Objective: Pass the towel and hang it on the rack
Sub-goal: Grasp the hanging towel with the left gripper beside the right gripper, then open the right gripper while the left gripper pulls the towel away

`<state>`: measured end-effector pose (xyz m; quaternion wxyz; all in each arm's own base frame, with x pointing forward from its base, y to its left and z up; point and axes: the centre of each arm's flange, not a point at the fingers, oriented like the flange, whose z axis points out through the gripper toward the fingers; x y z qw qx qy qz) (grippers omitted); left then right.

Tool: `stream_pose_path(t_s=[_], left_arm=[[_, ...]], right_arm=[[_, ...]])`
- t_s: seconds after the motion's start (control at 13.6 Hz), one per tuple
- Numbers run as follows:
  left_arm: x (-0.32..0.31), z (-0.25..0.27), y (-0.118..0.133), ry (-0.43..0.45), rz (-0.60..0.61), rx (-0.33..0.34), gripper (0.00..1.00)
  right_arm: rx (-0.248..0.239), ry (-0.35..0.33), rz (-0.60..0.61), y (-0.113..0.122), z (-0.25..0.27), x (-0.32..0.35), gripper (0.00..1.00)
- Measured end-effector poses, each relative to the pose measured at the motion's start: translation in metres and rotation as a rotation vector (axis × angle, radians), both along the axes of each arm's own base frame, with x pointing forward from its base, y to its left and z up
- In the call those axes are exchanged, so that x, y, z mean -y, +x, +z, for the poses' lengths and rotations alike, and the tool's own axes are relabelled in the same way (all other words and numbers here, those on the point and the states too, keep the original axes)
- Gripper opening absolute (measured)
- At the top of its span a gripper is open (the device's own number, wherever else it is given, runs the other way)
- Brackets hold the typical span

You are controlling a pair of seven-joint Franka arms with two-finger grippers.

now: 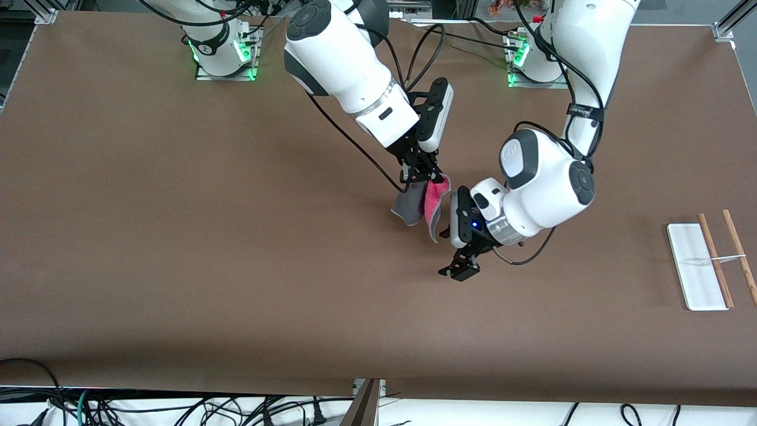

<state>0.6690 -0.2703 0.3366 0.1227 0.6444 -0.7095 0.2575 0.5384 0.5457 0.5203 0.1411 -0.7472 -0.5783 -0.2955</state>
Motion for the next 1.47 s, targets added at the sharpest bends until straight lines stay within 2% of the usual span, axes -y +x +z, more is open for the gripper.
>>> stream_pose_path(t_s=[0.37,0.66,0.81,1.18,1.47], left_arm=[[-0.015,-0.015,-0.005,-0.032,0.02,-0.086,1.0],[-0.031,-0.035,-0.035,-0.012,0.031,-0.162,1.0],[-0.036,-0.032,-0.047,-0.017,0.037,-0.177,1.0],[-0.021,-0.023,-0.058,-0.125,0.084,-0.211,1.0],[0.004,-0.023,-0.069,-0.182,0.101,-0.252,1.0]], right_arm=[[0.001,0.002,0.0,0.0,0.0,0.0,0.02],[0.003,0.003,-0.001,0.0,0.001,0.0,0.02],[0.012,0.02,-0.006,0.001,0.003,0.0,0.02],[0.046,0.049,-0.007,0.003,0.007,-0.001,0.02],[0.07,0.043,0.019,0.005,0.004,-0.001,0.02]])
